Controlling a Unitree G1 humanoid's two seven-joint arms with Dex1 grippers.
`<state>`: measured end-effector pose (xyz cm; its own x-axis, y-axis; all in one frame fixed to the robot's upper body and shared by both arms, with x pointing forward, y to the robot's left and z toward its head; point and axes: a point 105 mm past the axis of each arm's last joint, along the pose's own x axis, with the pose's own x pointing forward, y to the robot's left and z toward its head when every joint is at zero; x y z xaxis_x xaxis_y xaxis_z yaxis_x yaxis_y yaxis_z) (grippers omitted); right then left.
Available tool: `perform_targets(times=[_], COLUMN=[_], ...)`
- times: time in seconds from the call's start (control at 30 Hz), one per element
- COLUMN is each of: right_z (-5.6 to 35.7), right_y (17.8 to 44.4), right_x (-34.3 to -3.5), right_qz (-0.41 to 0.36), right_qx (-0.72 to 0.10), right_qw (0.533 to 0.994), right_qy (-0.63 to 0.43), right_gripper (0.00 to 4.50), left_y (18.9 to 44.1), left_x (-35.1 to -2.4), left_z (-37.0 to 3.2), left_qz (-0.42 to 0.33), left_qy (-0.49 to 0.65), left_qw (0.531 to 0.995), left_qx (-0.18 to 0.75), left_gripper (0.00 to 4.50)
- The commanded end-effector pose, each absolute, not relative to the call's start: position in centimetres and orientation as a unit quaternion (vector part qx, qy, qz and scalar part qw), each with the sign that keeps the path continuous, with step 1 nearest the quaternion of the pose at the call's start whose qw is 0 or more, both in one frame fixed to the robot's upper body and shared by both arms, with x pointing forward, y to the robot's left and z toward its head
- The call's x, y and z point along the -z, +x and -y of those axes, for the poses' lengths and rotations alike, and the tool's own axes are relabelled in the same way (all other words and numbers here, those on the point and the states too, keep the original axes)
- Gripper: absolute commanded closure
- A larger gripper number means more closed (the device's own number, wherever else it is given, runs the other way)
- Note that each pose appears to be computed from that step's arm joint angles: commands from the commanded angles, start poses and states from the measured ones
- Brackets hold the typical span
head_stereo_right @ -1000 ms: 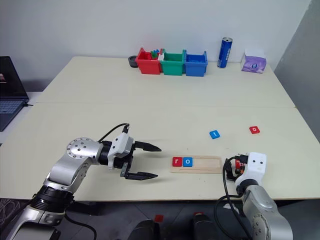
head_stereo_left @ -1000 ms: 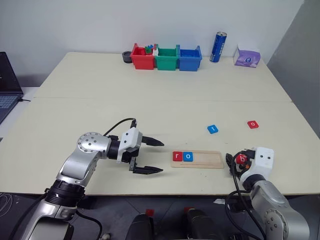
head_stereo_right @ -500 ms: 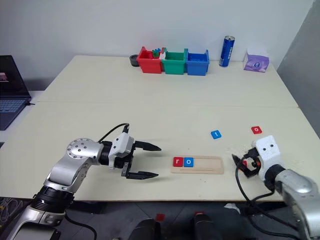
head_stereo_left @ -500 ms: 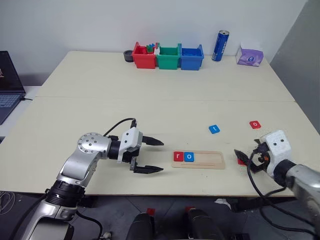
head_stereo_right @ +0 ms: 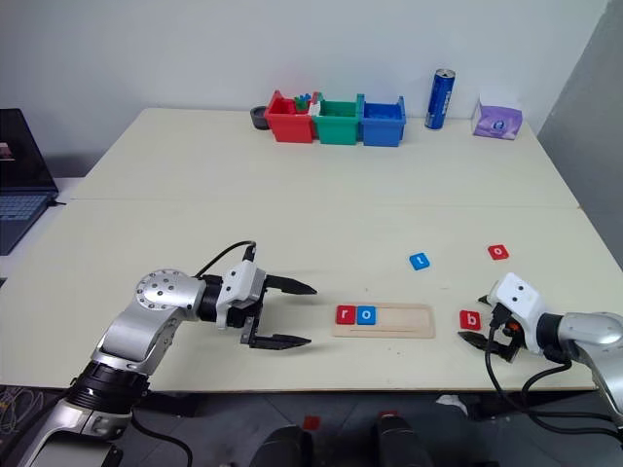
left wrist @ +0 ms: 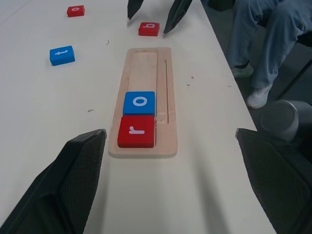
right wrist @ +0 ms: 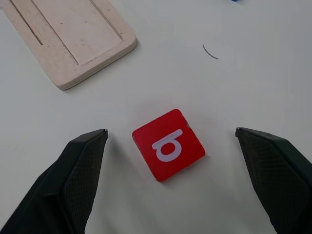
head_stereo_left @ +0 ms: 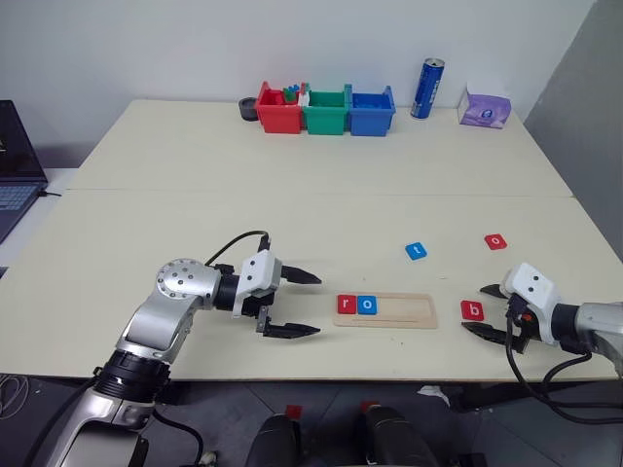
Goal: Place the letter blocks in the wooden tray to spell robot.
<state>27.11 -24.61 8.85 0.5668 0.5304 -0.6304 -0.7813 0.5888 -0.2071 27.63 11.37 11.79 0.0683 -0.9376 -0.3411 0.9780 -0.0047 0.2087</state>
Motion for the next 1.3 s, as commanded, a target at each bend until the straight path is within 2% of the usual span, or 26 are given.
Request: perform_targets(times=[0.03, 0.1, 0.2, 0.37, 0.43, 0.57, 0.67, 0.93, 1.3], right_z=[24.7, 24.7, 24.8, 24.5, 23.7, 20.2, 17.4, 13.1, 11.7], right_y=[27.4, 27.5, 27.8, 28.0, 28.0, 27.6, 27.3, 28.0, 28.6], right_x=[-9.2, -9.1, -8.9, -9.6, -10.9, -13.2, -13.8, -12.6, -11.1], right_qz=[-0.272, -0.278, -0.285, -0.280, -0.261, -0.220, -0.201, -0.196, -0.203], right_qx=[-0.407, -0.411, -0.416, -0.424, -0.436, -0.478, -0.506, -0.536, -0.559], right_qw=[0.838, 0.836, 0.831, 0.828, 0.826, 0.816, 0.800, 0.774, 0.744], right_qy=[-0.241, -0.235, -0.237, -0.236, -0.244, -0.241, -0.251, -0.274, -0.305], right_gripper=[0.04, 0.04, 0.66, 2.43, 3.12, 3.12, 3.12, 3.12, 3.12], left_y=[27.5, 27.6, 27.6, 27.7, 27.9, 28.0, 27.9, 27.8, 27.4], left_x=[-12.2, -12.2, -12.2, -12.1, -11.9, -11.7, -11.5, -10.8, -10.2], left_z=[-11.3, -11.4, -11.5, -12.0, -12.4, -12.8, -12.9, -13.3, -12.9], left_qz=[-0.037, -0.035, -0.036, -0.044, -0.050, -0.057, -0.059, -0.059, -0.056], left_qy=[0.211, 0.212, 0.213, 0.211, 0.212, 0.215, 0.216, 0.218, 0.218], left_qw=[0.700, 0.703, 0.704, 0.710, 0.714, 0.718, 0.719, 0.719, 0.720], left_qx=[0.681, 0.678, 0.677, 0.671, 0.665, 0.660, 0.658, 0.657, 0.656], left_gripper=[0.00, 0.00, 0.00, 0.00, 0.00, 0.00, 0.00, 0.00, 0.00])
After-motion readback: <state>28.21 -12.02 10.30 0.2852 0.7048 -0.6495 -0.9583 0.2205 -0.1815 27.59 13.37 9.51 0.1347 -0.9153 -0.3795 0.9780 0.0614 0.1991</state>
